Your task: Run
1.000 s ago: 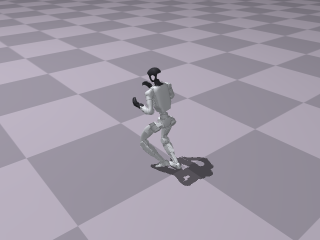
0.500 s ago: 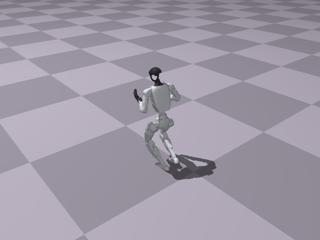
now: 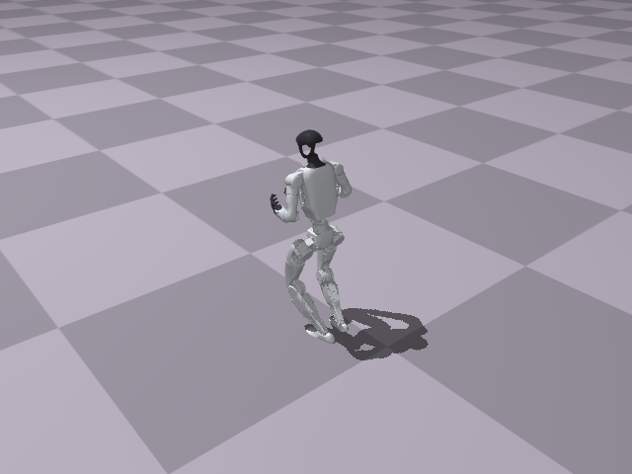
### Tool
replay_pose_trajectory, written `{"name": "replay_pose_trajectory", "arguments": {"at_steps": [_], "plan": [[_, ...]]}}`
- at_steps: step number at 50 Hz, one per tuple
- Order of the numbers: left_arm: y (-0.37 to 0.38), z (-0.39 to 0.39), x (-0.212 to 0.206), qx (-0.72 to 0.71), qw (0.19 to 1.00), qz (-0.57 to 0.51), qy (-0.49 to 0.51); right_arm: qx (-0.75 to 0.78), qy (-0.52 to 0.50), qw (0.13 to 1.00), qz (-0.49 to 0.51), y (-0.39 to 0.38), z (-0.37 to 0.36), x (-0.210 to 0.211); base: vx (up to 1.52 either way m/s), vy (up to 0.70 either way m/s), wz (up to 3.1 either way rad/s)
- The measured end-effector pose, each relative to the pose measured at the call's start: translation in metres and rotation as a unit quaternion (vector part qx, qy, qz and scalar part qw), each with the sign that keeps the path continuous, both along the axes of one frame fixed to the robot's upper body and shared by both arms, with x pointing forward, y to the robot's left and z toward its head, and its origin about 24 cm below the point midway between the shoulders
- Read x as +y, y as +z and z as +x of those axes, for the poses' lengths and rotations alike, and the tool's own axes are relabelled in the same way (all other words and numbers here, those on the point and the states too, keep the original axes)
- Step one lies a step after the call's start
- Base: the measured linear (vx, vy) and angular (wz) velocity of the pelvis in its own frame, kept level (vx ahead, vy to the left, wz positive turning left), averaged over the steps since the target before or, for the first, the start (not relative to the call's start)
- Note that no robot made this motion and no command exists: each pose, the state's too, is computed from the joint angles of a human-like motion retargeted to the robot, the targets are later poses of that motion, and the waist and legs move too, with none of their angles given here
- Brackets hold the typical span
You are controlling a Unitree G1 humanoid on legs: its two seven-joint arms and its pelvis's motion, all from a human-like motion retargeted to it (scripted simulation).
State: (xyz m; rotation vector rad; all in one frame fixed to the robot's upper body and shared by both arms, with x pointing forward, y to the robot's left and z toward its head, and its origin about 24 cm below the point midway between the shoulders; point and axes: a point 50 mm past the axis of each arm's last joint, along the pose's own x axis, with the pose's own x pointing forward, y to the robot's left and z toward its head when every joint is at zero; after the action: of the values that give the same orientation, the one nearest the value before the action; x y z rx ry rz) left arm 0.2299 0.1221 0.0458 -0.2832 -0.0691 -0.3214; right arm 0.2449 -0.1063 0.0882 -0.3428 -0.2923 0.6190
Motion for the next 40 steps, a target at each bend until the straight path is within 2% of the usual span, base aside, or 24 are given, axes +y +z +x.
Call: {"name": "replay_pose_trajectory", "arguments": {"at_steps": [10,20,30,40], "plan": [[-0.036,-0.006,-0.014,0.07,0.994,0.033,-0.074,0.083,-0.013,0.996,0.005,-0.027,0.003,-0.013,0.08,0.02,0.14],[-0.076,-0.026,-0.01,0.146,0.979,0.086,-0.114,0.146,-0.008,0.989,0.002,-0.051,0.002,-0.015,0.01,0.04,0.04],[-0.077,-0.028,-0.002,0.132,0.976,0.136,-0.11,0.146,0.009,0.989,-0.025,-0.052,0.002,-0.016,-0.02,0.08,0.03],[-0.038,-0.002,-0.003,0.03,0.983,0.173,-0.059,0.129,0.022,0.991,-0.036,-0.043,0.001,-0.017,-0.04,0.1,0.09]]}}
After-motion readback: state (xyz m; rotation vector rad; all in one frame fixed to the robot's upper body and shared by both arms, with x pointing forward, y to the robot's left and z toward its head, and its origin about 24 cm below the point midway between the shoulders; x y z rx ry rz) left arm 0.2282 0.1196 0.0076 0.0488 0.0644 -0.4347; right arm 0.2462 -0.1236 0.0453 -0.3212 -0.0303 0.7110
